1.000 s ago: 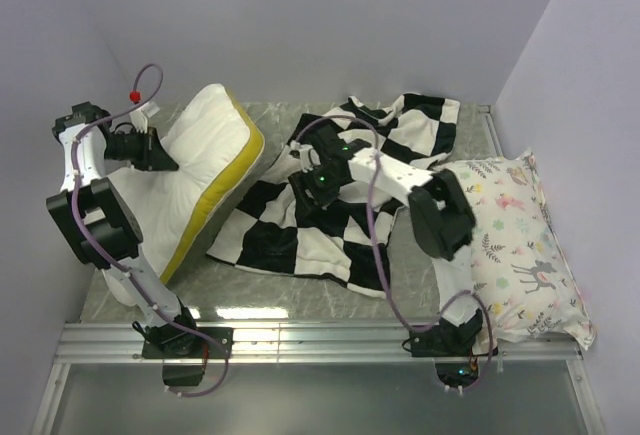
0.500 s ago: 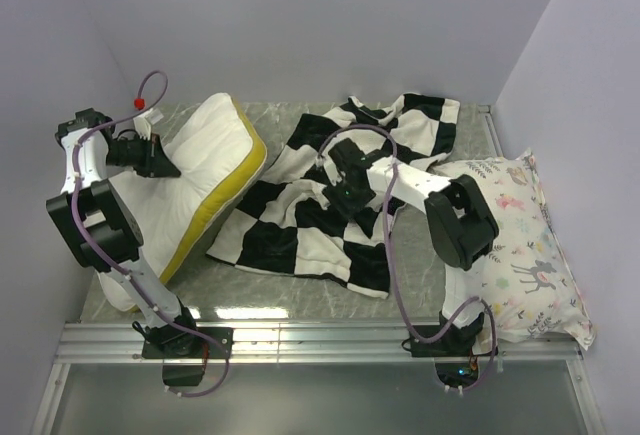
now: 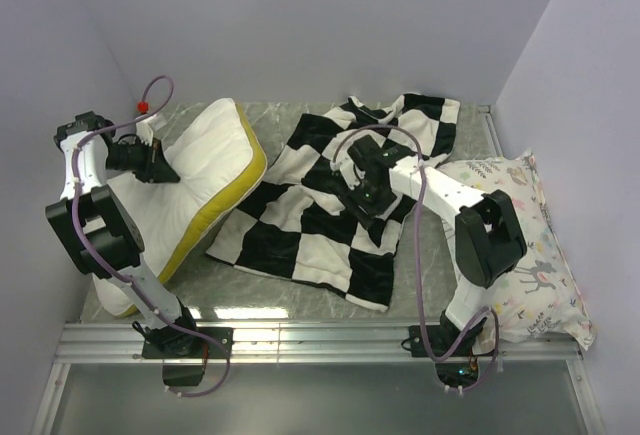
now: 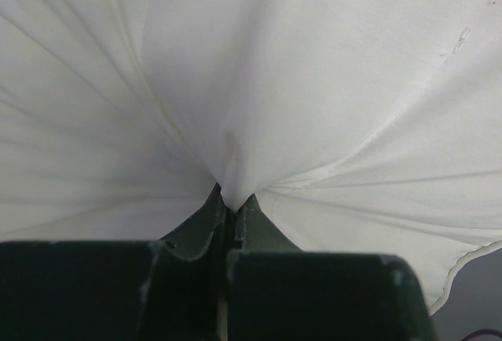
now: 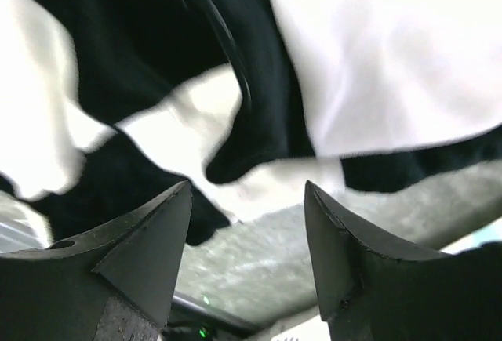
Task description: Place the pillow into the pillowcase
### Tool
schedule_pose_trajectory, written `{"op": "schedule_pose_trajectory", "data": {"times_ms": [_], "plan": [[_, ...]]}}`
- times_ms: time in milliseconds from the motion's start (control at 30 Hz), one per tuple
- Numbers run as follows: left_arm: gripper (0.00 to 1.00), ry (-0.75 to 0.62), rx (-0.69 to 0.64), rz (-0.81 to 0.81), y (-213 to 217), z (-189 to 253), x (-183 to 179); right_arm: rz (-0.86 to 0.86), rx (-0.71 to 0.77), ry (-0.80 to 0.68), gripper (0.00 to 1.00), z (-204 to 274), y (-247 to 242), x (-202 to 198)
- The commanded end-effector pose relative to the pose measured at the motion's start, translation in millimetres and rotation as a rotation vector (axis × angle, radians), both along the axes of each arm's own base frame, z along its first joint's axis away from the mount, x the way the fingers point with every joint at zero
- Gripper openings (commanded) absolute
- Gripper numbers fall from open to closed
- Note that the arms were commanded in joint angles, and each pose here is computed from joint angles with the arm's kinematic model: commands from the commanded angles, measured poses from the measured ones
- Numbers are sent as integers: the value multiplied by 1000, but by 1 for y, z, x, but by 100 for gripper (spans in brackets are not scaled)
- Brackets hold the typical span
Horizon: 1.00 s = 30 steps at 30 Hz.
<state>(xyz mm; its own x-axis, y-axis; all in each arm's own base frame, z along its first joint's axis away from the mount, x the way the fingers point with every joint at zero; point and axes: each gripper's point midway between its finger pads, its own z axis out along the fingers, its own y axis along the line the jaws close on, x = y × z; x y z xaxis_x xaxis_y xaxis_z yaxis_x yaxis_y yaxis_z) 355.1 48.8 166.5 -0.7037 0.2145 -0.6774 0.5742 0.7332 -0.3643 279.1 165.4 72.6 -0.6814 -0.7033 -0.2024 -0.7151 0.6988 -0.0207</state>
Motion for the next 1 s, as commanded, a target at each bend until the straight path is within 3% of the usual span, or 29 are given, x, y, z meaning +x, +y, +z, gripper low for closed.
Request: {"op": "schedule_pose_trajectory", "data": {"times_ms": [0,267,500,633,833,967], "plan": [[0,-82,59,-16,7,15,-3,-22,183,-86,67,37,41,28],[0,-63,-29,-17,-4,29,-6,-18,321,-95,68,34,100,66],[0,-62,-69,-12,-9,34,-3,16,307,-80,70,9,129,70],[0,-64,-53,-18,-8,32,-5,-4,217,-110,68,-17,123,77],[0,-69,-17,-32,-6,29,-11,-77,133,-184,40,-18,107,95],[0,-70,7,-42,-6,23,-16,-100,99,-276,10,1,96,109]]}}
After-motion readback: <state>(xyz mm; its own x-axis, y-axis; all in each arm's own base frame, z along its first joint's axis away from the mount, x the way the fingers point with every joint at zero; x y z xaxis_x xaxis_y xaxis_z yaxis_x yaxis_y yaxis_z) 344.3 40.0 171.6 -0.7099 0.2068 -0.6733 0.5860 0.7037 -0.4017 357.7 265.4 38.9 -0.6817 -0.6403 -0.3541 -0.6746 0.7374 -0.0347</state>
